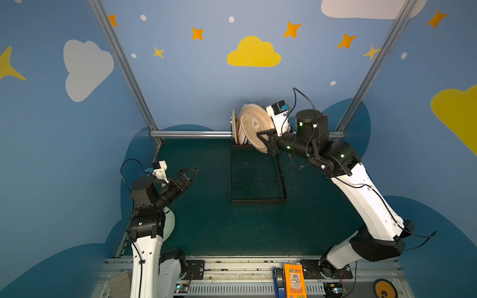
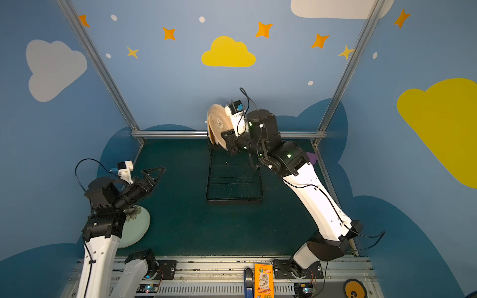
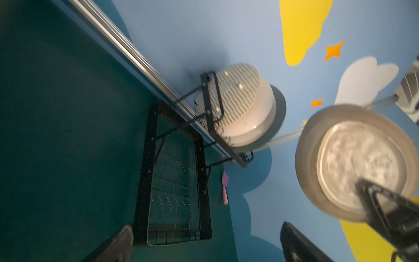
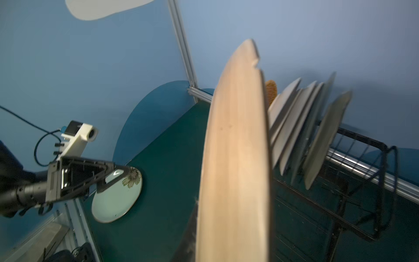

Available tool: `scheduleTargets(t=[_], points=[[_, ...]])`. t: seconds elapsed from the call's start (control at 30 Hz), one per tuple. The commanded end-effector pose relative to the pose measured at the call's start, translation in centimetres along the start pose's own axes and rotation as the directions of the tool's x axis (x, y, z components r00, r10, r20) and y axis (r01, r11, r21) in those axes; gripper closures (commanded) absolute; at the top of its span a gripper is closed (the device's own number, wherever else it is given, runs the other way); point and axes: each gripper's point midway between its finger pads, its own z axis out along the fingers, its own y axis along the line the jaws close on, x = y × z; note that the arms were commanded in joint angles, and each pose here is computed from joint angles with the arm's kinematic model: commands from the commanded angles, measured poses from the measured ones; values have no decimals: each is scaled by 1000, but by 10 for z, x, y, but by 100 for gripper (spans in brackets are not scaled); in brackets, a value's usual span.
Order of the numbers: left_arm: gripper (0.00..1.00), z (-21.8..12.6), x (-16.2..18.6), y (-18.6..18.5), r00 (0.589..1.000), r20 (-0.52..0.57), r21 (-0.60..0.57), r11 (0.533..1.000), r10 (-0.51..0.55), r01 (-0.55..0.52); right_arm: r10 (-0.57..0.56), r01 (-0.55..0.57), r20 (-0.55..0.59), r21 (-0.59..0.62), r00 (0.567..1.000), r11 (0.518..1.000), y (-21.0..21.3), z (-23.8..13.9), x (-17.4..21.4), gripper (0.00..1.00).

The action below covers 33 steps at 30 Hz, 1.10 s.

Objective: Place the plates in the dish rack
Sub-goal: 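Carry the navy plate with right gripper up to the rack slot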

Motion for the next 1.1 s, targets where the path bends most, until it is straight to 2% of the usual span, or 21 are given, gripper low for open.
scheduleTargets(t=[0.0,0.17,0.27,0.53,0.77,1.07], points=[[0,15,14,-21,987,-36,88,984,157,-153,86,-102,203,71,975,992,-23,-45,-55,100],[0,39,47,-27,949,-134,137,954,285,-267,130,-185,255,203,958,962,-70,-55,-63,100],[0,48,59,-21,931,-187,150,945,314,-289,152,-220,272,240,950,945,-92,-56,-66,100],[0,42,64,-31,909,-161,226,911,384,-345,206,-267,237,263,949,927,-133,-22,-62,100],[0,47,60,-23,915,-147,209,916,375,-342,237,-281,186,258,953,924,-155,28,-53,100],[0,50,58,-16,922,-167,187,930,349,-318,266,-298,148,274,952,914,-173,71,-39,100]])
